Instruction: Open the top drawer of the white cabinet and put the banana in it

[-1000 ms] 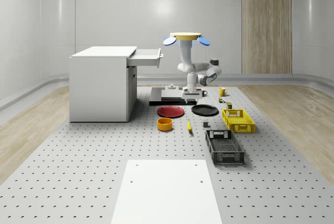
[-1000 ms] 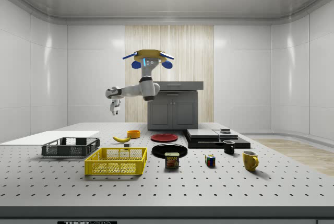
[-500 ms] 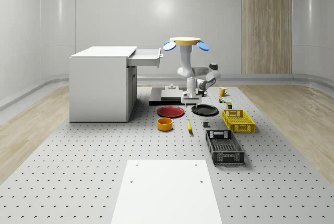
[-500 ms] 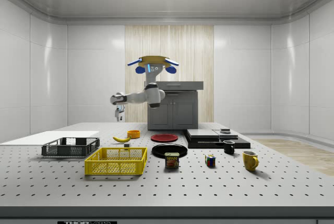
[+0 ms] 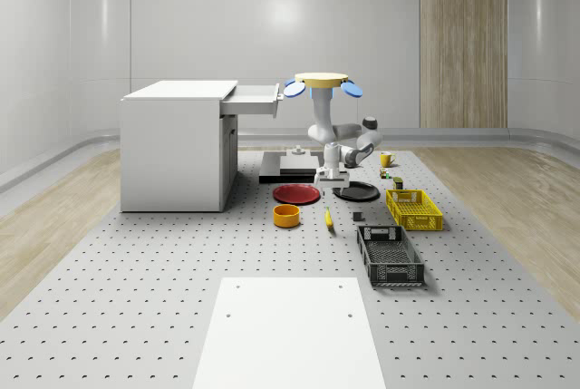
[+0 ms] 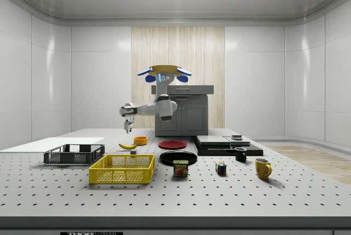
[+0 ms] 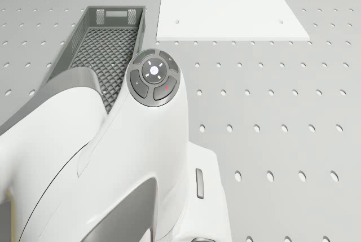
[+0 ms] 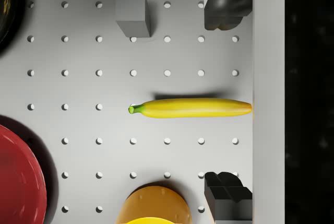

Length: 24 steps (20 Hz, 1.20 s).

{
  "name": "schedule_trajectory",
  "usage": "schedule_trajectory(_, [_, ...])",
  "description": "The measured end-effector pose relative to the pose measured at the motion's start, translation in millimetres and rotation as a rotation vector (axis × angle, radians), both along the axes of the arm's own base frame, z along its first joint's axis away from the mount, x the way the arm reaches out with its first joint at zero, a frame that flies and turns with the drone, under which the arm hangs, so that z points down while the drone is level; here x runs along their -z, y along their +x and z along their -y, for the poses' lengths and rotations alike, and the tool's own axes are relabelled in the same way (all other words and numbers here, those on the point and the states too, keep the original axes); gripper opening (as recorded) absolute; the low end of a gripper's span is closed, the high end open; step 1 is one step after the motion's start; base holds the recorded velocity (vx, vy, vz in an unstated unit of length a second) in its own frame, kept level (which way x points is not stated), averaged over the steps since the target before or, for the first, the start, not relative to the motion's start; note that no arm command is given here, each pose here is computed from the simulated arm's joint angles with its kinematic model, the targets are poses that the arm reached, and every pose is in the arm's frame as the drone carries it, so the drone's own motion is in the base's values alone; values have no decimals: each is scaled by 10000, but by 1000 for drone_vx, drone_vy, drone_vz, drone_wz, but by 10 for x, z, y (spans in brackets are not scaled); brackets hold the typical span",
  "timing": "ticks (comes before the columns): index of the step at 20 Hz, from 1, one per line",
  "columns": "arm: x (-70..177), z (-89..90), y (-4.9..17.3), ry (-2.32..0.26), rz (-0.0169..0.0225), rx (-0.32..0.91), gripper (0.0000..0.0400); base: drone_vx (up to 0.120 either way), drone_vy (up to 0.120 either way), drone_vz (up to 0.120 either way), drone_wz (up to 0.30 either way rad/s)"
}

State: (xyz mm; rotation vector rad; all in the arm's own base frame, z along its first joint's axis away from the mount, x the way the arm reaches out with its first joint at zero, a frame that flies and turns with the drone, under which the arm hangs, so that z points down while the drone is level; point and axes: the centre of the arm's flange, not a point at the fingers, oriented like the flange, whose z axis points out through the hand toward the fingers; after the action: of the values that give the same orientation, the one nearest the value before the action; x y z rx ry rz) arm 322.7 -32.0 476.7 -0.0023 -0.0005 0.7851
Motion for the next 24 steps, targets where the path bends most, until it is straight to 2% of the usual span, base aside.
schedule_trajectory(3, [0, 0, 0, 0, 0, 0, 400, 0, 0, -120, 0])
schedule_trajectory(8, [-79, 0, 0, 0, 0, 0, 400, 0, 0, -8, 0])
schedule_trajectory(24, [-739, -15, 0, 1, 2, 4, 400, 0, 0, 0, 0])
